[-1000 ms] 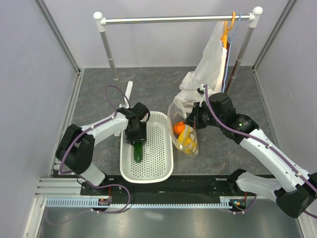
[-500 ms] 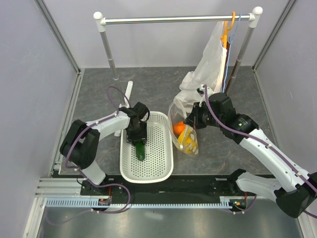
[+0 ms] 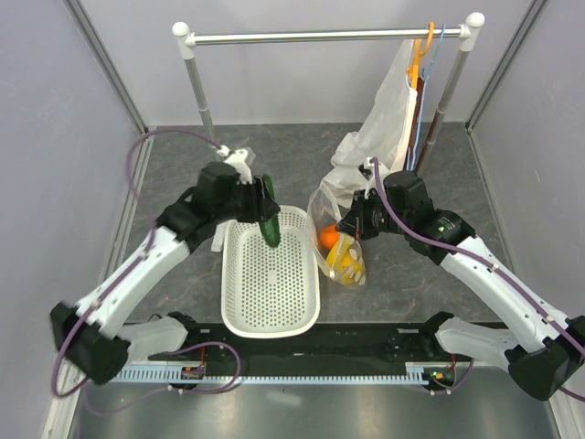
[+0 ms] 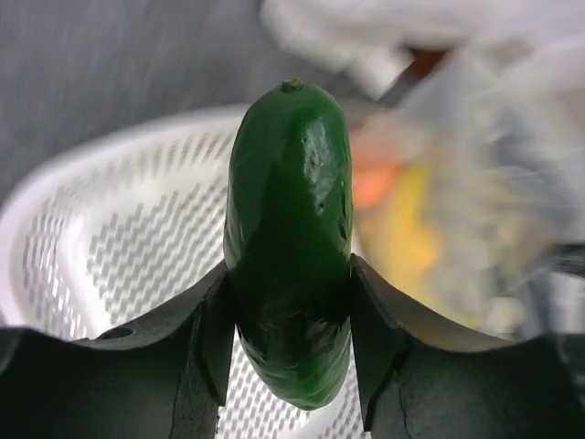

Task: Place the food in the zip-top bag and seal the zipper
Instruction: Pick up the fake vegetable from the bin, then place the fake vegetable in the zipper food storage bag.

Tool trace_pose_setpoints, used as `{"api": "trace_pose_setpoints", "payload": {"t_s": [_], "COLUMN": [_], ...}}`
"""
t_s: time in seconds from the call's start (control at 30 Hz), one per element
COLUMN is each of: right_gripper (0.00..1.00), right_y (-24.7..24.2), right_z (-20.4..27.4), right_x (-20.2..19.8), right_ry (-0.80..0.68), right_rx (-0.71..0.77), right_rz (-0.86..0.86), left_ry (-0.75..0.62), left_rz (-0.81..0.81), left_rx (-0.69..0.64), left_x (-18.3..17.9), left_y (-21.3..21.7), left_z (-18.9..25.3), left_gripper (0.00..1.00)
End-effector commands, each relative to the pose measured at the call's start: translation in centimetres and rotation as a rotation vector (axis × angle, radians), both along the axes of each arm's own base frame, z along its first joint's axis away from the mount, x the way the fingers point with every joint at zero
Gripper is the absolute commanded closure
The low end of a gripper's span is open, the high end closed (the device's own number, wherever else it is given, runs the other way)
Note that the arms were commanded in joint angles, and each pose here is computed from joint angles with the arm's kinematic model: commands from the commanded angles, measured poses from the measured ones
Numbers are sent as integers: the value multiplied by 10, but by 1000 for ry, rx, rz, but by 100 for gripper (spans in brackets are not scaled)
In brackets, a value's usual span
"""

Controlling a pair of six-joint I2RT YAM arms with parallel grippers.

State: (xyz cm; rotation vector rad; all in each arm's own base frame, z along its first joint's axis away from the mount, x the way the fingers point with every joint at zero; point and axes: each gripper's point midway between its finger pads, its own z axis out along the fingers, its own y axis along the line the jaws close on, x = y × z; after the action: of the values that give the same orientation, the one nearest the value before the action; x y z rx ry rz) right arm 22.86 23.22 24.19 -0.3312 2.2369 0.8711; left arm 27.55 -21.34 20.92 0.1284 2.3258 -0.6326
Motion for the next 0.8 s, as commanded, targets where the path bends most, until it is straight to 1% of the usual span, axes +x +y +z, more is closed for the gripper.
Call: {"api": "trace_pose_setpoints", "payload": {"t_s": [0.0,0.03,0.07,0.1,0.13,0.17,0.2,0.23,0.27,0.3,0.33,0.37,0.4,0.47,0.5,0.53,0.6,0.63,0.67,0.7,0.73,0.77], "right_gripper": [100,100,100,100,100,100,100,100,100,100,100,100,100,100,100,100,100,100,100,100,100,100], "right_y": [18,20,24,25,26,28,29,30,29,29,29,28,28,26,26,26,26,26,26,27,26,27], "right_z": [14,16,17,19,21,23,24,24,25,27,27,26,27,27,27,28,28,28,30,30,30,32], "right_x": [-12,-16,-22,-24,-25,-26,-28,-28,-29,-29,-30,-31,-32,-34,-34,-36,-38,-40,-41,-42,-43,-44], "right_ry": [-54,-58,-52,-61,-62,-57,-57,-56,-54,-57,-62,-60,-61,-63,-64,-64,-68,-65,-76,-74,-73,-80], "right_rx": [71,79,95,98,103,111,113,113,113,114,110,105,104,95,93,94,93,95,95,94,93,93], "right_rz": [162,194,240,260,272,285,294,301,305,310,316,320,324,332,334,340,355,368,380,387,394,410], "left_ry": [-592,-702,-856,-952,-993,-1061,-1121,-1148,-1180,-1255,-1291,-1322,-1397,-1445,-1501,-1521,-1582,-1589,-1598,-1607,-1582,-1575], "left_rz": [-230,-317,-412,-499,-618,-674,-743,-849,-897,-954,-1044,-1083,-1124,-1199,-1227,-1270,-1318,-1352,-1370,-1388,-1417,-1427], "left_rx": [-256,-238,-297,-269,-287,-294,-273,-281,-271,-233,-233,-214,-173,-145,-115,-121,-95,-105,-101,-94,-102,-97], "left_x": [-1,-13,-25,-34,-49,-55,-62,-73,-78,-83,-94,-95,-98,-103,-104,-108,-109,-111,-111,-109,-111,-110], "left_y": [-29,-34,-45,-51,-62,-67,-73,-82,-86,-91,-95,-98,-102,-107,-110,-111,-115,-117,-119,-121,-122,-123], "left_z": [134,141,172,178,180,189,189,186,184,182,175,168,164,148,144,138,128,124,120,117,110,107], "left_gripper": [63,64,64,64,64,68,71,74,74,73,71,69,68,66,66,66,58,55,48,45,42,36]}}
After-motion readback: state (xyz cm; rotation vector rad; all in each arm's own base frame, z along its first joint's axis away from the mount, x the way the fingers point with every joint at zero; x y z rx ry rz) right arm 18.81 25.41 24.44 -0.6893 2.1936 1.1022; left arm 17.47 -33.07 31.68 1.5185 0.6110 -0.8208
